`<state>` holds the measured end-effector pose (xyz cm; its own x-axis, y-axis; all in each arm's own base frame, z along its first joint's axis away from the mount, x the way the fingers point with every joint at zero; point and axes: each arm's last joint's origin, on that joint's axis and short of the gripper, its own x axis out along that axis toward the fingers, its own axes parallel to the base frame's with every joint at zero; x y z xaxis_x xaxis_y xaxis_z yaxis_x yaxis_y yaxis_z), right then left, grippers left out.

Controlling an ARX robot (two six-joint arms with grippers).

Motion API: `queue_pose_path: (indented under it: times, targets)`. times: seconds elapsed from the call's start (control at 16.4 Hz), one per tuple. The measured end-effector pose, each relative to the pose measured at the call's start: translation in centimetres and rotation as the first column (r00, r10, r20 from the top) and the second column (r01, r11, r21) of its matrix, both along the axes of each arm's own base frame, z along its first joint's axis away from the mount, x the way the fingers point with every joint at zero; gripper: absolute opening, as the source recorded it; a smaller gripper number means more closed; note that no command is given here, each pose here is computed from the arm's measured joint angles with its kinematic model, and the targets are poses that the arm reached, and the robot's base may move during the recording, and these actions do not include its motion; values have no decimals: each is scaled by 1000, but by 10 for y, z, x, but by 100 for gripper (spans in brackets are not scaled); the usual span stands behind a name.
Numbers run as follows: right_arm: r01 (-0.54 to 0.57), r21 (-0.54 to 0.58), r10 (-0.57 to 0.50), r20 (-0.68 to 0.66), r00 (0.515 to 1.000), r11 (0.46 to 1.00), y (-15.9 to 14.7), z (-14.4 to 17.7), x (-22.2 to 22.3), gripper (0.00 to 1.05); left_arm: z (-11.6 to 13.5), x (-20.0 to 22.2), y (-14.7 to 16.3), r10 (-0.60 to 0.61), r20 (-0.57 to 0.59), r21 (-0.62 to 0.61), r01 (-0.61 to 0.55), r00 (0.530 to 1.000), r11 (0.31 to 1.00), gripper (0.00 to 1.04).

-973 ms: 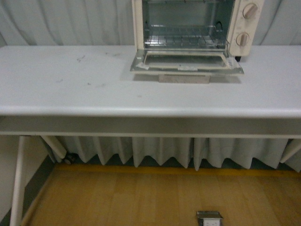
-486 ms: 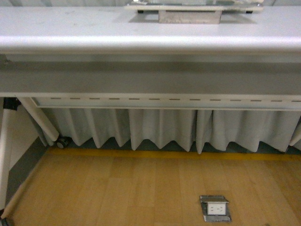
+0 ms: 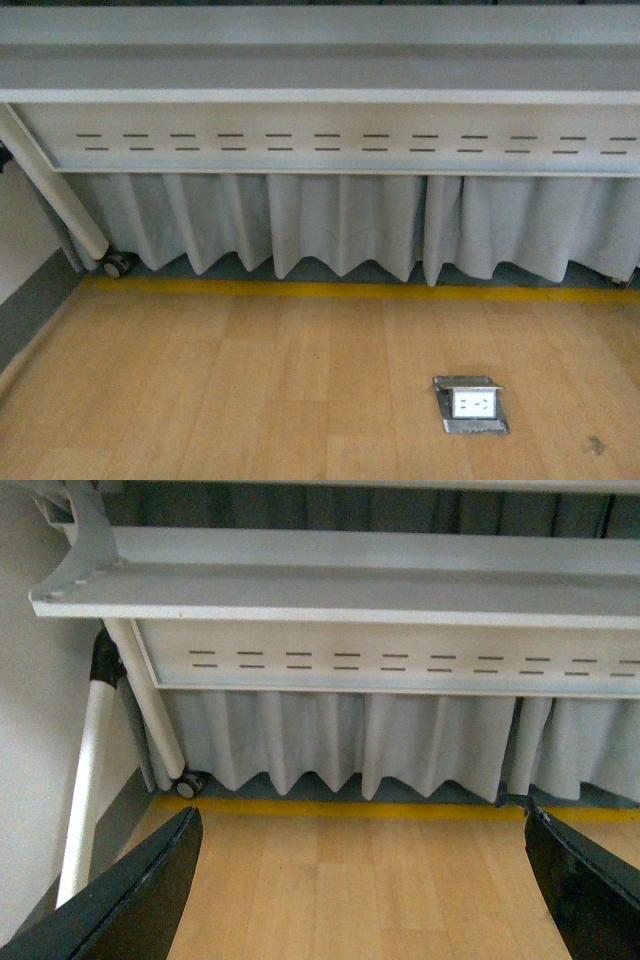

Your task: Open oven

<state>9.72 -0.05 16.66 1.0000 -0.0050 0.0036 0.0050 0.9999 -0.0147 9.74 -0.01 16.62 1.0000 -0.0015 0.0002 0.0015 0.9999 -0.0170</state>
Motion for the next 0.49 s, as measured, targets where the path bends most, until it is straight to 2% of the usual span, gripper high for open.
queue_pose_path:
  times: [0.49]
  targets:
    - [0, 0, 0, 0, 1000, 1000, 0, 0, 0, 98, 0, 0, 0, 1, 0, 0, -1, 1000, 1000, 98]
